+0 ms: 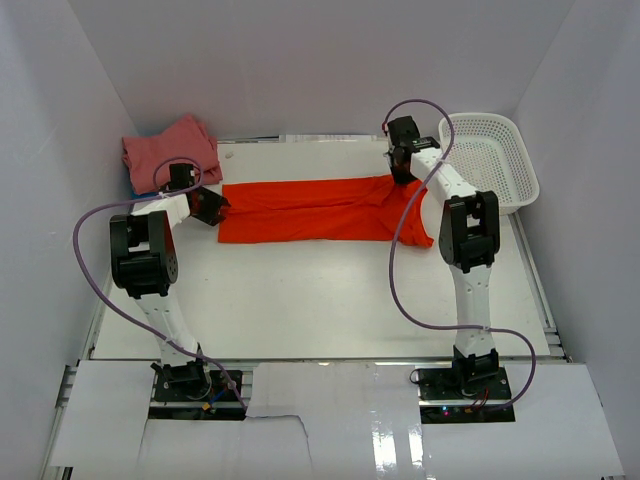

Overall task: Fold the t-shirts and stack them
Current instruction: Fold the other side of the tshirt into a rectangle

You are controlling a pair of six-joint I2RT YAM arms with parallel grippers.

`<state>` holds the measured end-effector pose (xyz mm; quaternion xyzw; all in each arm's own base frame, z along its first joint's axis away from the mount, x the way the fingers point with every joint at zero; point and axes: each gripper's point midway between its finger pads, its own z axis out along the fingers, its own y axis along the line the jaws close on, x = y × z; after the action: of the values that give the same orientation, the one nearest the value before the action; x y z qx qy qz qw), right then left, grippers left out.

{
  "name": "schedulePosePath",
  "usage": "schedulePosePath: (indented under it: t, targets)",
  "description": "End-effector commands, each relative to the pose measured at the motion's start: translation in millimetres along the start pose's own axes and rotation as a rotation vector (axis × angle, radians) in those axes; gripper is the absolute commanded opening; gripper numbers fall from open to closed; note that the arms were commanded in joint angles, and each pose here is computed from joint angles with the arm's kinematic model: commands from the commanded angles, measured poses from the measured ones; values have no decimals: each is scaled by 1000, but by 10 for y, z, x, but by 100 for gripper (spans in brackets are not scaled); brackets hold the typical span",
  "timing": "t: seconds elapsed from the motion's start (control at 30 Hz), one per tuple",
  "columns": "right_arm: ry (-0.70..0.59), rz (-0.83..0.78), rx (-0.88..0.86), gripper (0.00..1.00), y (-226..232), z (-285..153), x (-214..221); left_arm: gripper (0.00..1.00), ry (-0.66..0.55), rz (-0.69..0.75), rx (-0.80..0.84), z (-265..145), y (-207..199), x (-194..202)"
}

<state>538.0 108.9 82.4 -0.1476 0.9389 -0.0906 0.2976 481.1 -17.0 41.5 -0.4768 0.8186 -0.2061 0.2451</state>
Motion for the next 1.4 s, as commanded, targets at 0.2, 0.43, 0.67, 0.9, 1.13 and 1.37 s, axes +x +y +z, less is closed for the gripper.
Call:
schedulePosePath:
  t: [0.2, 0.43, 0.67, 0.9, 1.13, 1.37]
  targets:
    - [-76, 16, 1, 28, -24, 138, -218, 79, -47, 8, 53, -160, -193, -88]
    - [-125, 41, 54, 38, -140, 46, -343, 79, -135, 43, 111, -610, -372, -166]
    - [-171, 102, 71, 64, -295, -513, -344, 79, -185, 201, 190, -1167, -635, 23]
    - [-77, 237, -176, 76, -59, -866, 443, 79, -187, 432, 226, -1338, -602, 467]
    - [-48, 374, -365, 79, 113, -1136, 985, 79, -87, 558, 322, -1110, -508, 755]
    - [-10, 465, -492, 76, 206, -1018, 1319, 79, -32, 568, 266, -696, -417, 795]
